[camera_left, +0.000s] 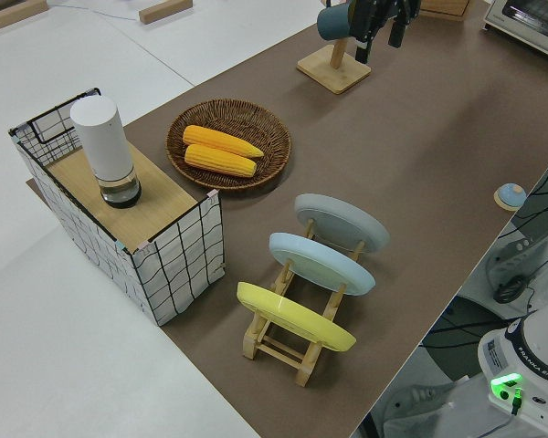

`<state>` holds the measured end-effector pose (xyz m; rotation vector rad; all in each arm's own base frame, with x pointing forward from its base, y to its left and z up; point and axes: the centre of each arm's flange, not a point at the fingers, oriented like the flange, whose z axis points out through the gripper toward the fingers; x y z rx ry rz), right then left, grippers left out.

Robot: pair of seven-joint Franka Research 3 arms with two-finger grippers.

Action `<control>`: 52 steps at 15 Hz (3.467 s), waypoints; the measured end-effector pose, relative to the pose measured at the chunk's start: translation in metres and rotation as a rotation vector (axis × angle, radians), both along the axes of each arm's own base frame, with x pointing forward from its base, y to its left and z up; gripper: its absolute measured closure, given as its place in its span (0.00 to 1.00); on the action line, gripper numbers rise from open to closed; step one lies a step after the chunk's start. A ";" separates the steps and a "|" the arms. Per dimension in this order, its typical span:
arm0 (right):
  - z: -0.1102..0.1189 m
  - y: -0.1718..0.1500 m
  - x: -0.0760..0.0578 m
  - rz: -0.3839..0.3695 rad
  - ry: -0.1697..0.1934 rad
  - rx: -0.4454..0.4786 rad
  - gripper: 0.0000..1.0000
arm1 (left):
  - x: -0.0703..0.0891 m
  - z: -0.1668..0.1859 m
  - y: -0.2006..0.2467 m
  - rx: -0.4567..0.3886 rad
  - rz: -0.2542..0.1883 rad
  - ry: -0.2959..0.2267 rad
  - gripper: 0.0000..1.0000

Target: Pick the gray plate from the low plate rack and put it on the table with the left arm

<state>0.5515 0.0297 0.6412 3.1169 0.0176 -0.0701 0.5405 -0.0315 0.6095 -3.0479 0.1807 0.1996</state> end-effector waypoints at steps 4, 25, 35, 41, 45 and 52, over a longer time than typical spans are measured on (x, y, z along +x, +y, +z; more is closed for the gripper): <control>0.000 0.000 0.000 0.000 0.000 0.000 0.01 | 0.001 0.000 0.045 -0.004 -0.015 0.010 0.00; 0.000 0.000 0.000 0.000 0.000 0.000 0.01 | -0.017 -0.061 0.108 0.065 -0.016 0.113 0.00; 0.000 0.000 0.000 0.000 0.000 0.000 0.01 | -0.044 -0.110 0.119 0.160 -0.071 0.122 0.00; 0.000 0.000 0.000 0.000 0.000 0.000 0.01 | -0.051 -0.139 0.134 0.160 -0.096 0.115 0.00; 0.000 0.000 0.000 0.000 0.000 0.000 0.01 | -0.061 -0.162 0.154 0.146 -0.097 0.101 0.00; 0.000 0.000 0.000 0.000 0.000 0.000 0.01 | -0.071 -0.180 0.165 0.136 -0.093 0.100 0.00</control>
